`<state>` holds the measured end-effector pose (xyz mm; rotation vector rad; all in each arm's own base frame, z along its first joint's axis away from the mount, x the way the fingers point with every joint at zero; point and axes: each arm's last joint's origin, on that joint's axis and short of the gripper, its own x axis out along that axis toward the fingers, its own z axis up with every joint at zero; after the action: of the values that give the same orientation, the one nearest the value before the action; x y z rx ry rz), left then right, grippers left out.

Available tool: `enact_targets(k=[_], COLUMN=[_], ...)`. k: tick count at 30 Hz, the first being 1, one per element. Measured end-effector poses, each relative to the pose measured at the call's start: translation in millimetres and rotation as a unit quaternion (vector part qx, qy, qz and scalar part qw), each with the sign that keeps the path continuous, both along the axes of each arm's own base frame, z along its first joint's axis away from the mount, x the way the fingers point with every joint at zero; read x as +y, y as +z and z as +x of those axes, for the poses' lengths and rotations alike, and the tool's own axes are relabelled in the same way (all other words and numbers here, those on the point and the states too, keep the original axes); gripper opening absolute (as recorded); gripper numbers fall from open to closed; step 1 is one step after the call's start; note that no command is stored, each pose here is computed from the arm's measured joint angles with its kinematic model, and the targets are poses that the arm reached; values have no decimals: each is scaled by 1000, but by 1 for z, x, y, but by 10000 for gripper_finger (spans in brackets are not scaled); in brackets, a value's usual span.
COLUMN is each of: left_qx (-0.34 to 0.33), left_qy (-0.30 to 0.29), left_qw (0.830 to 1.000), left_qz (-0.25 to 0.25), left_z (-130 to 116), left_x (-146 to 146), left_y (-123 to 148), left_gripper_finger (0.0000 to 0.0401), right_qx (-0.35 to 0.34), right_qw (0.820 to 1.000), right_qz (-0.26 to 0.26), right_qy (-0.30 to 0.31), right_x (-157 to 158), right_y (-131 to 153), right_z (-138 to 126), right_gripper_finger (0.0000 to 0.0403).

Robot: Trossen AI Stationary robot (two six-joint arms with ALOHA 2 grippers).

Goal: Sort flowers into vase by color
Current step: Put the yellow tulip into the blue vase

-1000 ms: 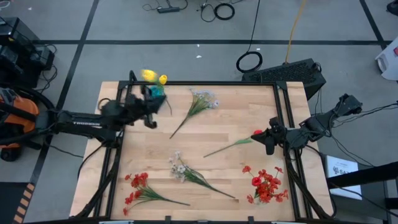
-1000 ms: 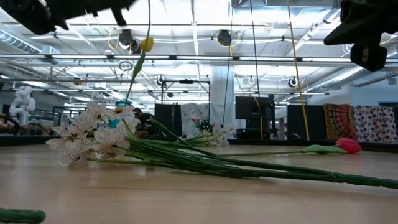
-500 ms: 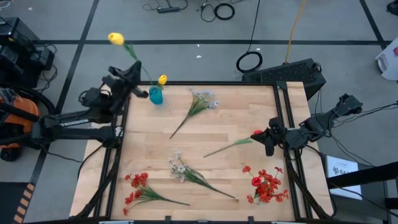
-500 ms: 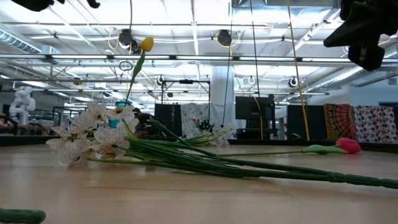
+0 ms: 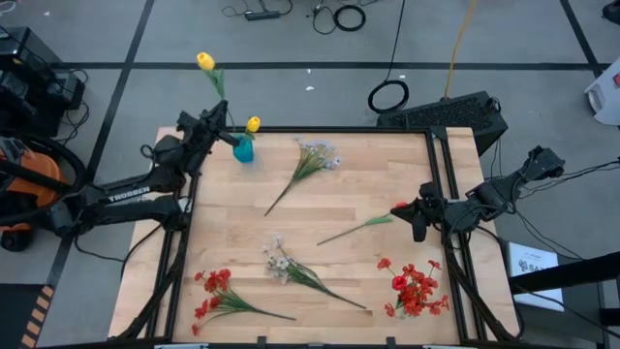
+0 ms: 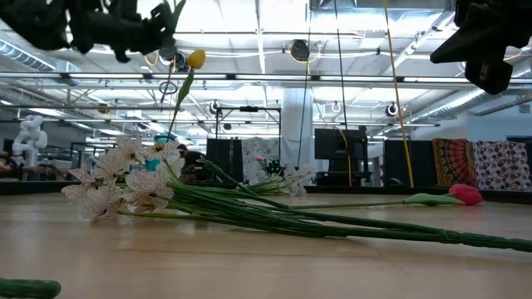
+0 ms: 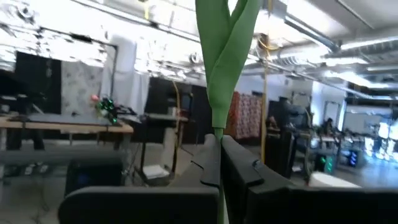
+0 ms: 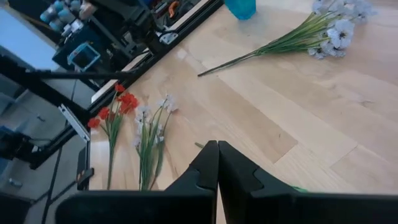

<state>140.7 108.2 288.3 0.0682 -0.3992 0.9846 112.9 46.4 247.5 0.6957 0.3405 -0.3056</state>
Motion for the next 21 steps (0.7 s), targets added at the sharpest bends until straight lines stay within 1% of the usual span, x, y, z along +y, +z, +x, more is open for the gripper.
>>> enact_targets(k=[3,8,14,21], left_qx=[-9,-10,-20,-9], left_qy=[8,-8,5,-5], left_qw=[1000,999,1000,1000], left_qz=[-14,-31,-16,-14], left_z=[-6,-11,-13,-8], left_x=[4,8,16,29], left_y=[-18,-38,-42,-52], left_gripper_finger=[0,0,0,0], right_qx=[-5,-21,-31,-32], right_qw=[1000,999,997,997], right_qz=[11,20,23,21], right_qy=[-14,-45,-60,-64], right_x=[0,-2,-2,-3], right_y=[0,2,3,3], right_z=[0,0,1,1], right_gripper_finger=[0,0,0,0])
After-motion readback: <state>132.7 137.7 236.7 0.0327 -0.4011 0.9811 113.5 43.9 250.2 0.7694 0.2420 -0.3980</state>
